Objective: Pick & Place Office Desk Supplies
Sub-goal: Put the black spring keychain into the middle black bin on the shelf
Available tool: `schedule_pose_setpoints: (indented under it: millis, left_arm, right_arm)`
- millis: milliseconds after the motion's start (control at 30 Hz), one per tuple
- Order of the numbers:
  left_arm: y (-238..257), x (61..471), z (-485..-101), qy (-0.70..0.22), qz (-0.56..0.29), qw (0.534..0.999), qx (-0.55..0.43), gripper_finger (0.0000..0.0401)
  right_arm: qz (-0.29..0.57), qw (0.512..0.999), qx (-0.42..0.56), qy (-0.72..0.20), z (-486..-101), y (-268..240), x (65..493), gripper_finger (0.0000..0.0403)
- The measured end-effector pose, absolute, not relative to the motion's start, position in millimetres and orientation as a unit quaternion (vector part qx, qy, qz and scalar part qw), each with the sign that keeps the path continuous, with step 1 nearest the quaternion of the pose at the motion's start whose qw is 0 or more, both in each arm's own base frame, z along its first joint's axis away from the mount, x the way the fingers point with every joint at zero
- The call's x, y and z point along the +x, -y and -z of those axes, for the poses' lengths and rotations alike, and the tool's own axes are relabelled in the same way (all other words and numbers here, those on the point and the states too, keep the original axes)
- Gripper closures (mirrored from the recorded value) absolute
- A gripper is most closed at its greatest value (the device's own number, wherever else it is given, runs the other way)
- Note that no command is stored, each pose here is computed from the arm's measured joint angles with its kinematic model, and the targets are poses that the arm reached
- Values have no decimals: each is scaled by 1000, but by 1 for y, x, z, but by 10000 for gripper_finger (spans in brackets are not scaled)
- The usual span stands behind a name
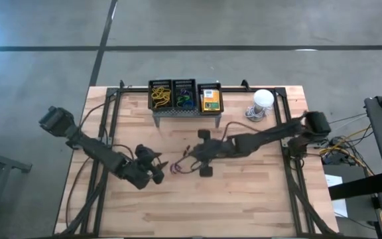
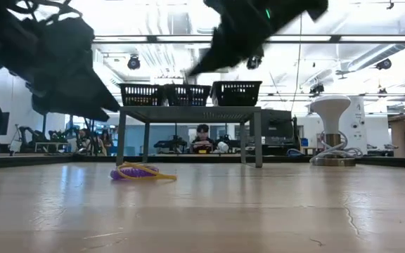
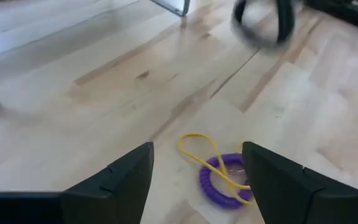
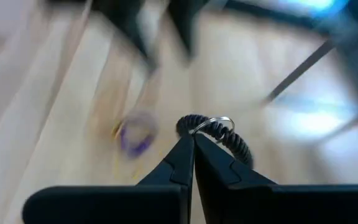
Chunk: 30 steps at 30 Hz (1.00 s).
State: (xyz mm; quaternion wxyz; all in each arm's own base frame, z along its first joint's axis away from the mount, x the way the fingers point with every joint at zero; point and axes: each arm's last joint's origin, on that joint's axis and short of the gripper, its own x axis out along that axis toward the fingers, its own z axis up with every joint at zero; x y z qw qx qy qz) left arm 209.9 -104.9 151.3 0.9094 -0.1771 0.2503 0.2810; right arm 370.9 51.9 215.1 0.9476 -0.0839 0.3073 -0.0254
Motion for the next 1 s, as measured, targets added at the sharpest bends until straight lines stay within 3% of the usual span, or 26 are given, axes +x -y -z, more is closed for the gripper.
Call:
schedule_pose_setpoints:
  millis: [167,333,667,867,1000]
  left_arm:
    - [113,213,-154,-213,-270,922,-177,151]
    - [116,214,-150,-200,-280,926,-153,151]
    - [115,214,-142,-202,-289,923,-154,151]
    - [115,214,-142,-202,-289,923,-155,151]
    - [115,214,-142,-202,-287,923,-158,151]
  right_arm:
    - [71,965,-111,-226,-278,-24,362,394]
    - [120,966,-127,-189,-312,15,360,394]
    - [171,951,-79,-244,-299,104,381,394]
    - [166,938,-46,-301,-287,122,389,389]
    - [163,939,-43,-299,-297,122,393,356]
